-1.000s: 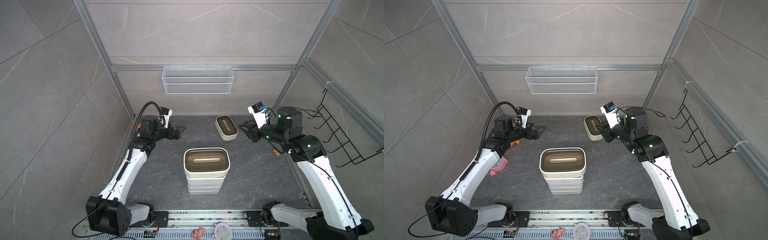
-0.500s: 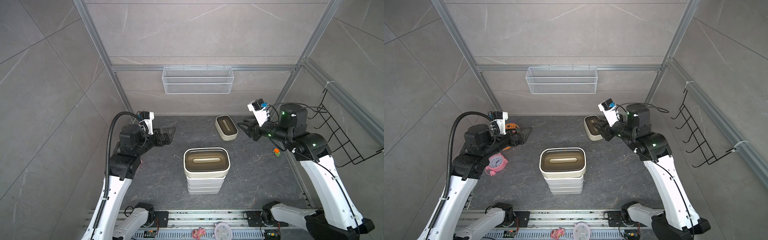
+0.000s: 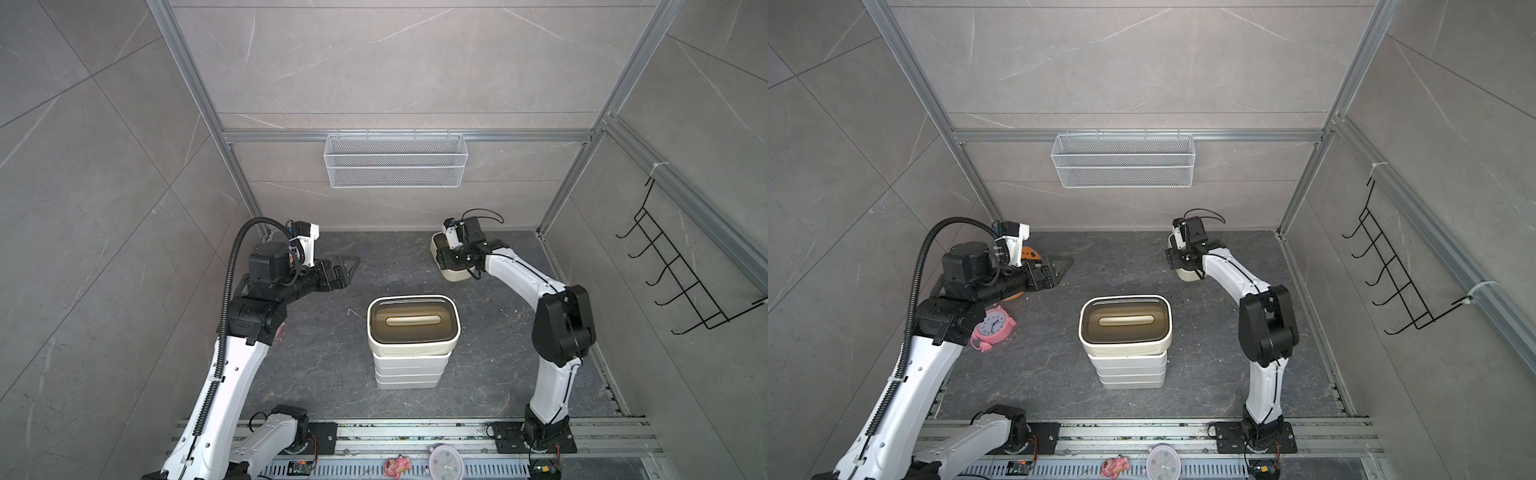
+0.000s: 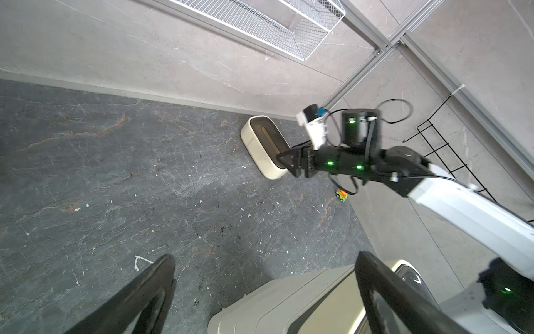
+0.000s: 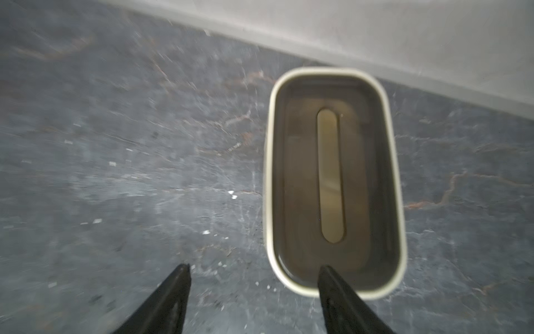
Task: Stack the tissue boxes
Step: Pick up the tissue box from the center of the board, then place the tissue box at the tissue box.
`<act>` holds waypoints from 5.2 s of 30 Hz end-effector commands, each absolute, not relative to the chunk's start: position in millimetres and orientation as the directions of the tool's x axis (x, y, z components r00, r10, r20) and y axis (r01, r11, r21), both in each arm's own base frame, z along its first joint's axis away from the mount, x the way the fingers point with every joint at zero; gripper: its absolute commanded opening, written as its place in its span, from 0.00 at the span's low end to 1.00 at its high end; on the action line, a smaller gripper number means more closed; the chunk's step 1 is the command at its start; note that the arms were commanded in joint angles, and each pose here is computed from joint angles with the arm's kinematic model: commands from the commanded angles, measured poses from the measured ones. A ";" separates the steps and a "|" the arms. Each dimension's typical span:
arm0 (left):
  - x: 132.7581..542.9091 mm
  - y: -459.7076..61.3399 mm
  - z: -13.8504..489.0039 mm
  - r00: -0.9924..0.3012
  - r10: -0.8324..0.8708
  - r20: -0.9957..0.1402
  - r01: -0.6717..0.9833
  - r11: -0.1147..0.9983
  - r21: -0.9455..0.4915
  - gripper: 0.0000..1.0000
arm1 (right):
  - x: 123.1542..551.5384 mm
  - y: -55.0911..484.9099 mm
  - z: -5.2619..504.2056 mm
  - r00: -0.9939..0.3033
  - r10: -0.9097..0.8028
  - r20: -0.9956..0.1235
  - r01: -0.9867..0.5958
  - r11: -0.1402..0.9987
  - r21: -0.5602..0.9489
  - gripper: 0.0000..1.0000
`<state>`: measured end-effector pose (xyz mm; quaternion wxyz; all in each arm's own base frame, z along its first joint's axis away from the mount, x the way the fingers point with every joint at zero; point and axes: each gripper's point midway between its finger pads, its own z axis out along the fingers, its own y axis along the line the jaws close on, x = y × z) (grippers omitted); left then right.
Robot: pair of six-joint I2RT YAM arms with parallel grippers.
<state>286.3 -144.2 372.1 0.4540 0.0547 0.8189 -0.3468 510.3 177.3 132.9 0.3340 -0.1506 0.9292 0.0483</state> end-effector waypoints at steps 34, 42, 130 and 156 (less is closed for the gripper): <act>276.0 -134.7 380.5 -0.509 -0.184 -0.841 0.428 0.794 -0.432 1.00 | 569.6 163.8 70.3 -0.792 -0.222 -0.568 -0.249 0.968 -0.030 0.64; 267.3 -129.9 385.6 -0.487 -0.186 -0.854 0.428 0.801 -0.418 1.00 | 569.8 166.2 70.1 -0.797 -0.228 -0.559 -0.261 0.965 -0.021 0.49; 129.5 -151.0 406.0 -0.692 -0.157 -0.705 0.528 0.556 -0.642 1.00 | 190.2 247.8 437.6 -0.032 -0.445 -0.895 -0.964 0.250 -0.090 0.42; 139.0 -150.3 382.9 -0.744 -0.140 -0.654 0.468 0.589 -0.659 1.00 | 152.7 277.2 425.2 0.109 -0.532 -0.840 -0.991 0.008 -0.134 0.41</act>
